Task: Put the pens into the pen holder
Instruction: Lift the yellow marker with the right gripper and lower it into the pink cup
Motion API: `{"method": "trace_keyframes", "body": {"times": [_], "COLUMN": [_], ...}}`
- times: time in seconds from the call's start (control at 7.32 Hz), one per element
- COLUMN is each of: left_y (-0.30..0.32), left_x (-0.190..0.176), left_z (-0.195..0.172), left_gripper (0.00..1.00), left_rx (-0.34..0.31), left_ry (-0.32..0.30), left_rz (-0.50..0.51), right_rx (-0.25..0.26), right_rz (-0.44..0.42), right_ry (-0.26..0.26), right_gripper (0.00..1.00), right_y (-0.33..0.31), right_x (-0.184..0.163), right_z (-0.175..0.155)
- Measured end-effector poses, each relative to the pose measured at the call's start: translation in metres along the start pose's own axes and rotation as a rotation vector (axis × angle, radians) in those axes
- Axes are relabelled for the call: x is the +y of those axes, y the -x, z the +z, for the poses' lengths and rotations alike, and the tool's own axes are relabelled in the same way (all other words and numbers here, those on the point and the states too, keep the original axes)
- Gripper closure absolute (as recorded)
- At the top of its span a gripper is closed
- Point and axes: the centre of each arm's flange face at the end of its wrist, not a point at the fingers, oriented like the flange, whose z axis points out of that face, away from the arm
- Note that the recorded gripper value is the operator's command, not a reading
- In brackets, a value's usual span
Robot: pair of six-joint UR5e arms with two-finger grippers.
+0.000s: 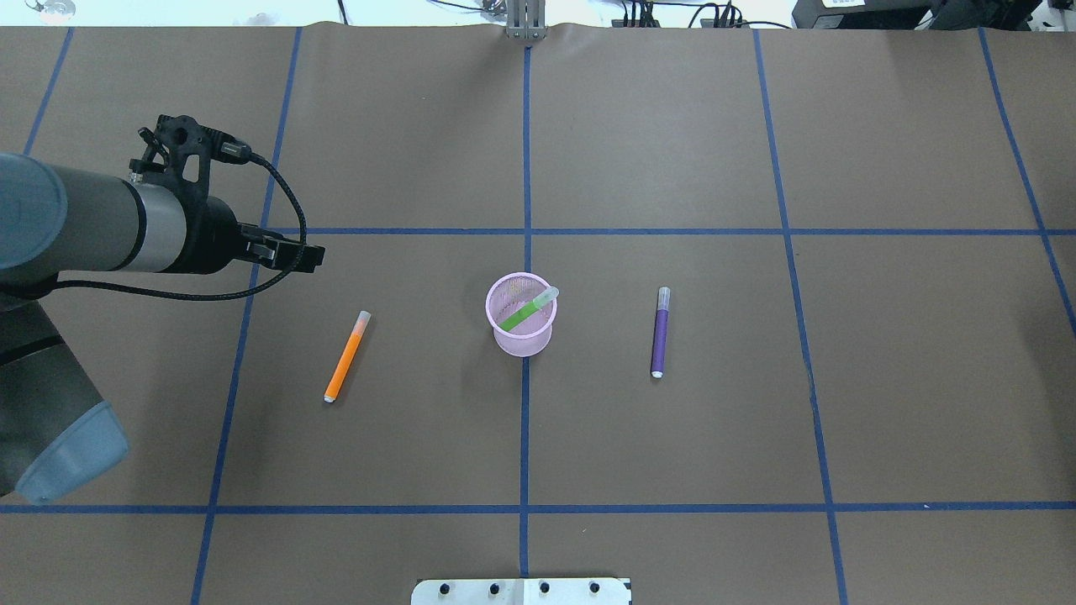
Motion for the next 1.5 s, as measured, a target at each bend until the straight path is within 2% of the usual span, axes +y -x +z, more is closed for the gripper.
{"method": "trace_keyframes", "body": {"times": [0.27, 0.55, 0.82, 1.09, 1.5], "left_y": [-0.001, 0.000, 0.012, 0.018, 0.019], "left_x": [-0.001, 0.001, 0.012, 0.017, 0.018], "left_z": [-0.002, -0.004, -0.005, -0.004, -0.005], "left_gripper": [0.00, 0.00, 0.00, 0.00, 0.00], "left_rx": [0.005, 0.013, 0.015, 0.012, 0.013], "left_ry": [-0.005, -0.013, -0.016, -0.015, -0.015], "left_rz": [0.001, 0.005, 0.005, 0.002, -0.027], "right_rx": [-0.017, -0.016, -0.047, -0.110, -0.230], "right_rz": [-0.019, 0.055, 0.110, 0.143, 0.223], "right_ry": [-0.085, -0.222, -0.350, -0.517, -0.754], "right_gripper": [1.00, 1.00, 1.00, 1.00, 1.00], "right_y": [0.034, 0.098, 0.191, 0.304, 0.493], "right_x": [-0.022, -0.055, -0.086, -0.126, -0.169], "right_z": [-0.037, -0.107, -0.166, -0.184, -0.174]}}
